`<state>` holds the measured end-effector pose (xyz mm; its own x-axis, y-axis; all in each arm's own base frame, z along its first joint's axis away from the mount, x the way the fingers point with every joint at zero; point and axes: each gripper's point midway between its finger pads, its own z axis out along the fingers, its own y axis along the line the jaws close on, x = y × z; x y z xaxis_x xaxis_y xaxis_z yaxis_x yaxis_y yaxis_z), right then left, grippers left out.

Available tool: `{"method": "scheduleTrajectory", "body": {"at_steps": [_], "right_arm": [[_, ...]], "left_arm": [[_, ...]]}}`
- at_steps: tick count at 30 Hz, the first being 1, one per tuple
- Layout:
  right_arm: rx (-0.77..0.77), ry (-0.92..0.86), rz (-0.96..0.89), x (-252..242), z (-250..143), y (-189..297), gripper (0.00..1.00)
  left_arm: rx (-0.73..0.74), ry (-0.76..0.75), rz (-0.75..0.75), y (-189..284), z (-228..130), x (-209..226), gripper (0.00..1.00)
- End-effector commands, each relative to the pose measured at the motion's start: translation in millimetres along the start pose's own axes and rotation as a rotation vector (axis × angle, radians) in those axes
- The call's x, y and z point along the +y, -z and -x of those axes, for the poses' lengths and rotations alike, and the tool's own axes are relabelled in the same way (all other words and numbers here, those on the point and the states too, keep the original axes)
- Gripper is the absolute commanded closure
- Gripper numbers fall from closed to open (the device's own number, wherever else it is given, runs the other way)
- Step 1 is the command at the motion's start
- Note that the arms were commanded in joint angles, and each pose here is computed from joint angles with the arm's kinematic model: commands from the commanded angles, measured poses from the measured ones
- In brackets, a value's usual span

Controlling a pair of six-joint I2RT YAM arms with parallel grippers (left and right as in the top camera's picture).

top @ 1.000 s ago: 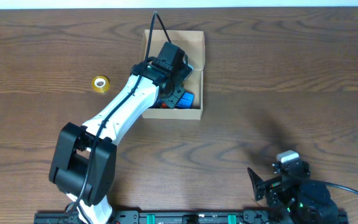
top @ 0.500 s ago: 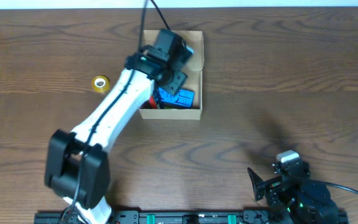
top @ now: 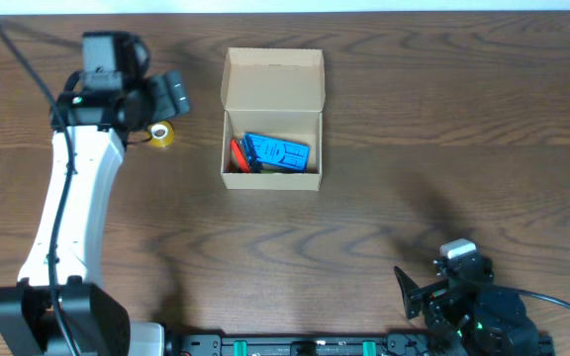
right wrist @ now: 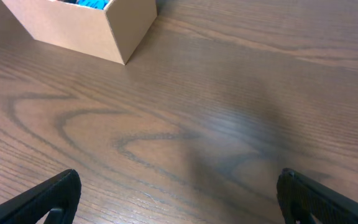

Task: Pack container
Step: 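Move left gripper to the yellow tape roll and grasp it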

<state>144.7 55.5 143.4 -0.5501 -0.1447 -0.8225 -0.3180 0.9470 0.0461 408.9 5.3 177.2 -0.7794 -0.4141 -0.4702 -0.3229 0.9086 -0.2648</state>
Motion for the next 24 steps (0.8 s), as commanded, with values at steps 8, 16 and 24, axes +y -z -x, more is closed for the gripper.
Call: {"method": "scheduleTrajectory", "body": {"at_steps": [8, 16, 24], "right_arm": [[-0.003, -0.019, -0.007, -1.4, -0.2, 0.2, 0.01], [-0.003, -0.019, -0.007, -1.4, -0.2, 0.2, 0.01], [-0.003, -0.019, -0.007, -1.4, -0.2, 0.2, 0.01]], "left_arm": [[0.067, 0.512, 0.231, -54.0, -30.5, 71.7, 0.04], [0.122, 0.733, 0.330, -96.5, -53.2, 88.2, 0.00], [0.149, 0.773, 0.357, -122.1, -51.4, 90.3, 0.00]]}}
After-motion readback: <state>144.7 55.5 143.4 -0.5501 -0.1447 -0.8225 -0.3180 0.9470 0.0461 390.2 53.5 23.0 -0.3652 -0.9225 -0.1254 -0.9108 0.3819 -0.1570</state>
